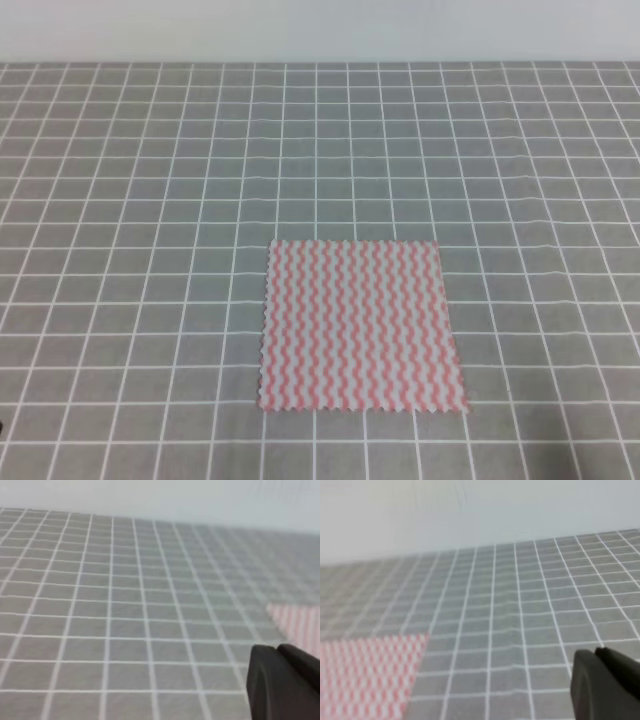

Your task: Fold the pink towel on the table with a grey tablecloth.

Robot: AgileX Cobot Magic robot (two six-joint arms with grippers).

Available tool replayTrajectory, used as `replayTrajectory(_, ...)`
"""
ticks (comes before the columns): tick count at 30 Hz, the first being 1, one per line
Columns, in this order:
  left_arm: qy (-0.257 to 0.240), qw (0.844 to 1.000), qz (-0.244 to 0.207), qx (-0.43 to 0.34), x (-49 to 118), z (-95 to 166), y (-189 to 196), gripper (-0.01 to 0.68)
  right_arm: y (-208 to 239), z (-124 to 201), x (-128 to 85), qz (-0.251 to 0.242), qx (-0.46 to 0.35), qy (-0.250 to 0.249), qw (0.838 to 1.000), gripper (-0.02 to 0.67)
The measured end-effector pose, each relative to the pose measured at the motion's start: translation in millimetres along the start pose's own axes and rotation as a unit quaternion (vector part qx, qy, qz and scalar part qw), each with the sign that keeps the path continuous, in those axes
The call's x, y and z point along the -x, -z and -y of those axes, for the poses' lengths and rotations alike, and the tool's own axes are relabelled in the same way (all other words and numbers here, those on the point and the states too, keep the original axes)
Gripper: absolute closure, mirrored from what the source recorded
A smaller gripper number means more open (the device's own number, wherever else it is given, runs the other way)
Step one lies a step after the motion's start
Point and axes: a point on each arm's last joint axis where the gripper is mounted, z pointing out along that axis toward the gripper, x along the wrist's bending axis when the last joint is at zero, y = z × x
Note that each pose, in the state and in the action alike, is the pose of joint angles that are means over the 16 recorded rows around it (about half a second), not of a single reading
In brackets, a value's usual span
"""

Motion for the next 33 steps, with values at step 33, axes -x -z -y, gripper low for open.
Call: replayTrajectory(33,0.279,0.955,0.019,0.095,-1.2,-16.9,1.6,0.674,1.2,-13.2,-2.9,-0.037,0.064,-0.28,0.957,0.665)
